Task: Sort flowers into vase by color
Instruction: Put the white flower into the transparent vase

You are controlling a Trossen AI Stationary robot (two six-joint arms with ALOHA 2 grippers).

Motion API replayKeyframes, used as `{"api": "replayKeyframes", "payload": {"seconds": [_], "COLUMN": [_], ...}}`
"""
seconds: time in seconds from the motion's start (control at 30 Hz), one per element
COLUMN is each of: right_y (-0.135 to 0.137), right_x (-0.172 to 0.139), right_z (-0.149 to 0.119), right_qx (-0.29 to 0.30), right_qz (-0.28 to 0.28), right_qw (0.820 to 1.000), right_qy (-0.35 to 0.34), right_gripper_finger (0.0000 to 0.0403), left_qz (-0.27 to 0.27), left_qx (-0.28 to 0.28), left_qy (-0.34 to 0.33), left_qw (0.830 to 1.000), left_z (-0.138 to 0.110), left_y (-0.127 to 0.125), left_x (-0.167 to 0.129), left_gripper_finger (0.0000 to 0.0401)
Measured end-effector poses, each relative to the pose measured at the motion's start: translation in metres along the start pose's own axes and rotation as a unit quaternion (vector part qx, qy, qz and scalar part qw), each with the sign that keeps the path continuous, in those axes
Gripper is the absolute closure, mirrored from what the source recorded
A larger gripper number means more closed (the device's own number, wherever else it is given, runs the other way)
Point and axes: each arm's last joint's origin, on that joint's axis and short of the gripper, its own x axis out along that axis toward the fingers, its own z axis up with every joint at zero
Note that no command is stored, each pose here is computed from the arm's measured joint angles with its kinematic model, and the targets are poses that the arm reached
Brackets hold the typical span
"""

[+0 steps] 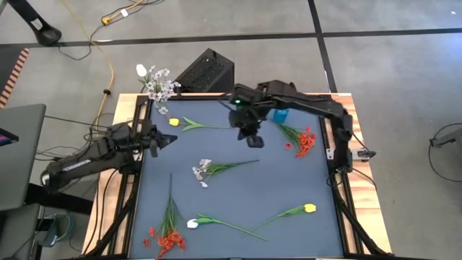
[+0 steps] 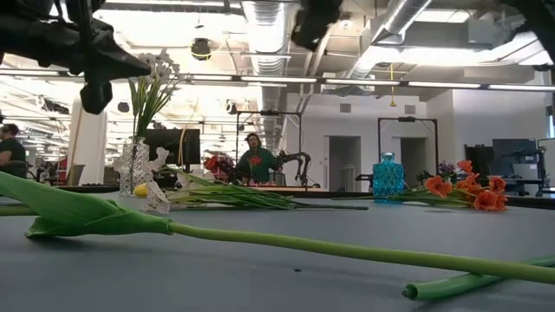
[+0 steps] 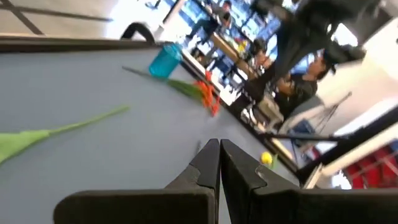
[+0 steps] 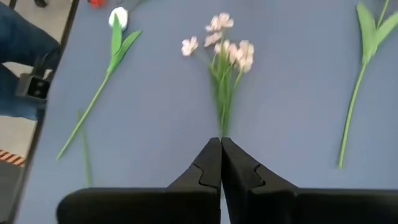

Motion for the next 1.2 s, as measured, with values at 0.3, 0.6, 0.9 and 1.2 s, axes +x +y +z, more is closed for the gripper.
{"api": "replayKeyframes", "payload": {"seconds": [0.3,0.6,0.9,1.2], "right_y": [0.042,0.104,0.158,0.201], "right_x": [-0.008,0.033,0.111,0.191], "right_z": [-0.027,-0.018,-0.007,-0.018], "right_qx": [0.067,0.135,0.266,0.325], "right_qz": [0.021,0.065,0.103,0.092], "right_qw": [0.997,0.989,0.958,0.935], "right_qy": [0.022,0.003,0.042,0.11], "right_gripper_finger": [0.0375,0.0358,0.0349,0.0324], "left_qz": [-0.03,-0.058,-0.077,-0.099], "left_qx": [0.028,0.103,0.194,0.199], "left_qy": [0.125,0.217,0.283,0.332], "left_qw": [0.991,0.969,0.936,0.917], "left_z": [-0.031,-0.057,-0.08,-0.088], "left_y": [-0.02,-0.041,-0.046,-0.046], "left_x": [0.019,0.028,0.032,0.032], "left_gripper_finger": [0.0401,0.0401,0.0401,0.0401]}}
